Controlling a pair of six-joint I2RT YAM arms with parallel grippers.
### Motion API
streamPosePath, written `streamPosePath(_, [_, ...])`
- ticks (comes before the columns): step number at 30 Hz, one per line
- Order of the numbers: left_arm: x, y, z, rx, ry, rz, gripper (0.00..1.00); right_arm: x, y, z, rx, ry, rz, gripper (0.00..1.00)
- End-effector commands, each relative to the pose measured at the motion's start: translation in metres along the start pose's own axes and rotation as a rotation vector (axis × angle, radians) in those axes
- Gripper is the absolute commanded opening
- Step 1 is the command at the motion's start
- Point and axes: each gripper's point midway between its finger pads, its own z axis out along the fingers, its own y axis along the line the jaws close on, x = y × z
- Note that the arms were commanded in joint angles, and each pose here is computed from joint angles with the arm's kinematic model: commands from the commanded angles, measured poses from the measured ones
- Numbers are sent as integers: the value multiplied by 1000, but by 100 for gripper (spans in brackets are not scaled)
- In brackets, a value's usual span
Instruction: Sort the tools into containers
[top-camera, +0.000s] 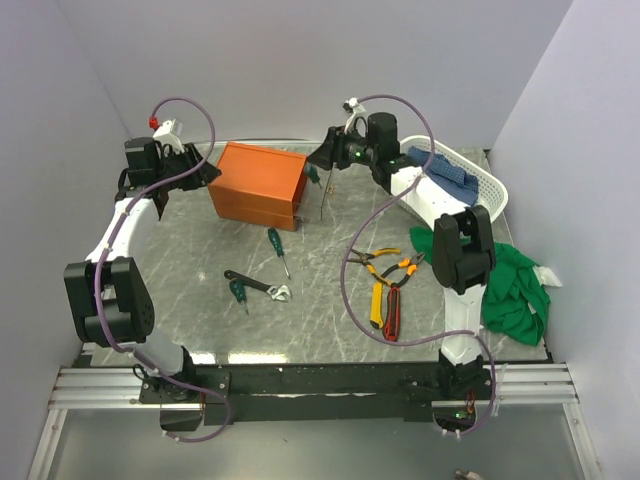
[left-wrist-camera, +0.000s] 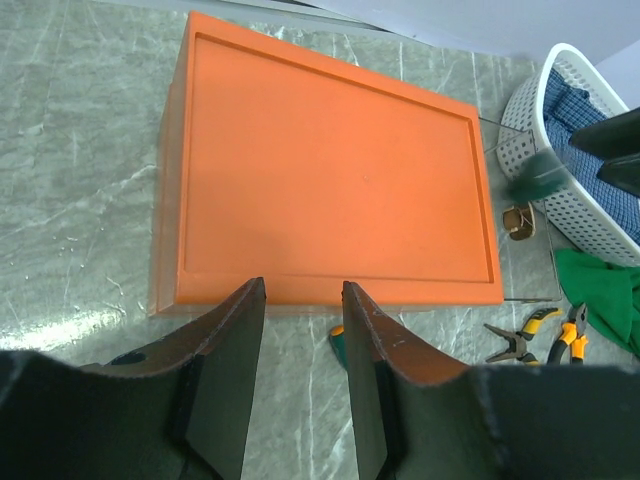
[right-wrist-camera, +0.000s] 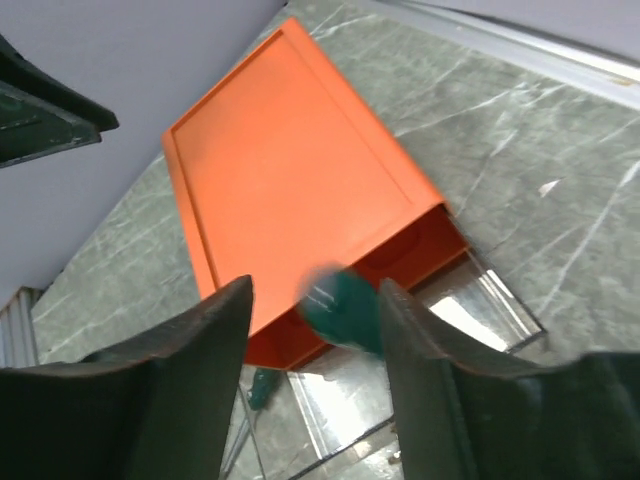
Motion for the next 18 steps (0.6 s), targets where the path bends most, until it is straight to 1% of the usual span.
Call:
streamPosePath(1, [-27, -12, -10, 16, -73, 61, 43, -49, 22, -26, -8, -99, -128, 63])
streamPosePath(2, [-27, -11, -8, 17, -72, 58, 43, -56, 32, -34, -19, -109, -178, 64])
streamPosePath(3, [-28, -11, -8, 20, -73, 53, 43, -56, 41, -36, -28, -107, -196, 68])
streamPosePath(4, [-32, -14, -7, 26, -79, 57, 43, -56, 48, -39, -35, -105, -217, 68])
streamPosePath(5, [-33, -12, -6, 23, -79, 54, 43, -57, 60, -47, -54, -103, -273, 69])
streamPosePath(6, [-37, -14, -6, 26, -85, 52, 43, -45, 77, -46, -94, -63, -307, 68])
streamPosePath(7, [-40, -13, -7, 18, -93, 50, 43, -35, 87, -46, -121, -40, -434, 68])
streamPosePath(8, [-44, -15, -11, 15, -104, 49, 43, -20, 102, -51, -152, 0, -491, 68])
streamPosePath(9, [-48, -14, -14, 9, -118, 31, 43, 7, 112, -53, -186, 77, -519, 68])
streamPosePath(10, [-47, -11, -18, -1, -124, 11, 43, 28, 134, -50, -259, 110, -633, 68])
streamPosePath(12, [-57, -3, -35, -44, -166, -33, 44, 62, 148, -53, -298, 185, -658, 70])
streamPosePath(13, [-55, 4, -42, -69, -169, -54, 44, 74, 163, -49, -321, 201, -636, 70])
streamPosePath(15, [-59, 15, -63, -133, -185, -43, 46, 79, 166, -37, -309, 201, -598, 71])
streamPosePath(16, [-58, 19, -70, -161, -183, -30, 47, 91, 162, -26, -301, 232, -563, 71])
streamPosePath(17, [-62, 23, -81, -208, -201, -12, 48, 87, 177, -16, -313, 225, -571, 71])
streamPosePath(18, [-56, 31, -88, -257, -178, 2, 55, 93, 180, -11, -308, 251, -557, 71])
